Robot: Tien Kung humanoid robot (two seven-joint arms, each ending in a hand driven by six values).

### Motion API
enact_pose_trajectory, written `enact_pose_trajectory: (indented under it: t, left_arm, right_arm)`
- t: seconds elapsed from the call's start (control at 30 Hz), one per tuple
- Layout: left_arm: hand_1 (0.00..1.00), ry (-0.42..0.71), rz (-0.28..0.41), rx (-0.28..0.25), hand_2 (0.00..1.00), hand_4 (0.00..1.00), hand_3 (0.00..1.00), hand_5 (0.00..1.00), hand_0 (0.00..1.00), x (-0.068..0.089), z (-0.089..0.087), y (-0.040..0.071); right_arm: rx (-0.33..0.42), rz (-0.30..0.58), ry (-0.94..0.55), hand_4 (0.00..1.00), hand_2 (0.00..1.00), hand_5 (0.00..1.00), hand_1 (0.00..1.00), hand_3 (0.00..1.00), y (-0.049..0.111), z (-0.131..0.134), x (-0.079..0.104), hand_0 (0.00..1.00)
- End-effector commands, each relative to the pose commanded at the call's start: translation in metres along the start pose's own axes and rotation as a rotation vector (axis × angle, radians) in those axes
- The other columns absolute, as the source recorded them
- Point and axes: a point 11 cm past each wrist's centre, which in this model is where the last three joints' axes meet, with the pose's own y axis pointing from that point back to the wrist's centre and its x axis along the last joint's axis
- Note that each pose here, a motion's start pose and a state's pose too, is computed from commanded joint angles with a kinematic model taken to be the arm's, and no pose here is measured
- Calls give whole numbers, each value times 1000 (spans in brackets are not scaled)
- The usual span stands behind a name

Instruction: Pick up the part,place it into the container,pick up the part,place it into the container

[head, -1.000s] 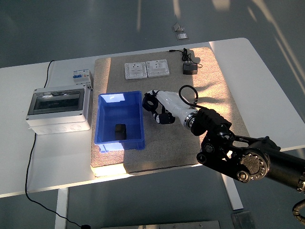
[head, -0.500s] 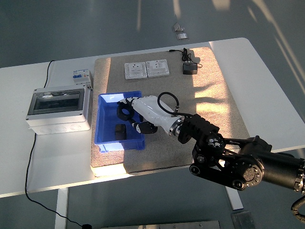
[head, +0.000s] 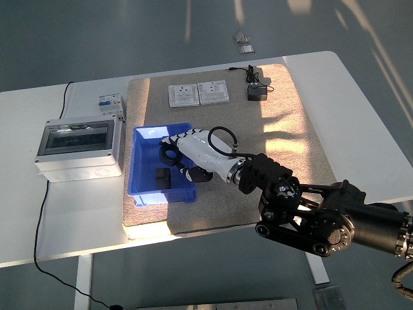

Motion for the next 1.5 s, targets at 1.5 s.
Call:
enact_pose_trajectory:
  t: [1.5]
  left_arm:
    - [656, 8, -80, 80, 680, 685, 675, 787, 617, -8, -8, 1]
  right_arm:
    - [-207, 666, -478, 710, 936, 320, 952, 998, 78, 121, 82, 985]
